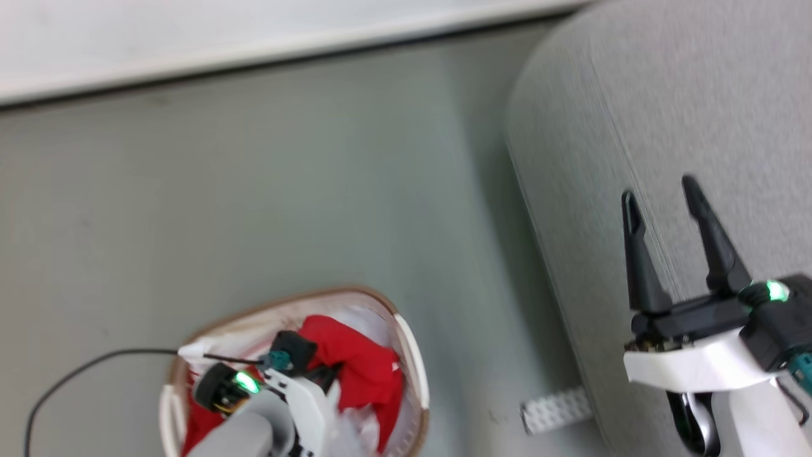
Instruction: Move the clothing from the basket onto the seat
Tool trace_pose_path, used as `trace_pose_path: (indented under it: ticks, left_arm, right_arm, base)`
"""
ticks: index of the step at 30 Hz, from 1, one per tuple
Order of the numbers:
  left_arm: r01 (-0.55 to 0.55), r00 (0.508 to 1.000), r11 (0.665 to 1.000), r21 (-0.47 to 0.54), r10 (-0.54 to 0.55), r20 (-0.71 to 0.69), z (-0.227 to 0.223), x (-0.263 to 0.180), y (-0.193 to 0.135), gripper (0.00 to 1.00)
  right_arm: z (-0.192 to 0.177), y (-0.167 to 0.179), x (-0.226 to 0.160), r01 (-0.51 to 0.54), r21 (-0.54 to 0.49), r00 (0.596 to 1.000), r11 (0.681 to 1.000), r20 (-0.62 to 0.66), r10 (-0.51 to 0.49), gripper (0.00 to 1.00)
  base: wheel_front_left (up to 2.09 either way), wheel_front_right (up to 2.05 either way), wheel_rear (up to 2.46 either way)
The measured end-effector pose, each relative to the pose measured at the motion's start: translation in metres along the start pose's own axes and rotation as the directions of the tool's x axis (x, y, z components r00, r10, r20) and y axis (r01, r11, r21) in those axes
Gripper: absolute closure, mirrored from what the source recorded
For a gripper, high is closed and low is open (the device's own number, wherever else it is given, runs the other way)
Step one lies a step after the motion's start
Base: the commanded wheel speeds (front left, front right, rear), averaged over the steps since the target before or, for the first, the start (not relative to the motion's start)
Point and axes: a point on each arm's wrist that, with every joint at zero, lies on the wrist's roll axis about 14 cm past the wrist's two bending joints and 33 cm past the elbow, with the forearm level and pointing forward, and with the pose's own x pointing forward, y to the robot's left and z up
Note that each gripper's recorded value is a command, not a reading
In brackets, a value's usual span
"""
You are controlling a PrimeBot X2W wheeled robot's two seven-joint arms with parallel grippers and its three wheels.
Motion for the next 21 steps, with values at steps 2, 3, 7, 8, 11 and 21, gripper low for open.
trace_pose_path:
  ticks: [2, 3, 7, 8, 11, 21]
  left_arm:
    - [-0.024, 0.998, 0.999, -0.024, 0.025, 0.05, 0.015, -0.013, -0.002, 1.0]
    - [-0.035, 0.997, 0.999, -0.026, 0.037, 0.071, 0.021, -0.019, -0.003, 1.0]
    - [-0.069, 0.971, 0.996, -0.061, 0.081, 0.224, 0.064, -0.047, -0.01, 1.0]
    - [-0.076, 0.957, 0.994, -0.077, 0.095, 0.273, 0.078, -0.055, -0.011, 1.0]
    - [-0.106, 0.912, 0.99, -0.097, 0.135, 0.387, 0.104, -0.084, -0.015, 1.0]
    - [-0.269, 0.687, 0.959, -0.087, 0.254, 0.681, 0.181, -0.192, -0.009, 1.0]
  right_arm:
    - [0.006, 0.006, -0.006, -0.011, 0.009, 1.0, 1.0, 0.009, 0.011, 0.0]
    - [0.009, 0.009, -0.009, -0.018, 0.013, 1.0, 1.0, 0.015, 0.018, 0.0]
    - [0.019, 0.024, -0.018, -0.054, 0.029, 0.998, 0.998, 0.035, 0.053, 0.0]
    - [0.023, 0.029, -0.02, -0.066, 0.033, 0.997, 0.997, 0.044, 0.065, 0.0]
    - [0.033, 0.042, -0.025, -0.101, 0.046, 0.993, 0.994, 0.069, 0.097, 0.0]
    - [0.057, 0.08, -0.04, -0.204, 0.077, 0.972, 0.976, 0.131, 0.193, 0.0]
  base:
    - [0.0, 0.0, 0.0]
    - [0.0, 0.0, 0.0]
    - [0.0, 0.0, 0.0]
    - [0.0, 0.0, 0.0]
    - [0.0, 0.0, 0.0]
    - [0.0, 0.0, 0.0]
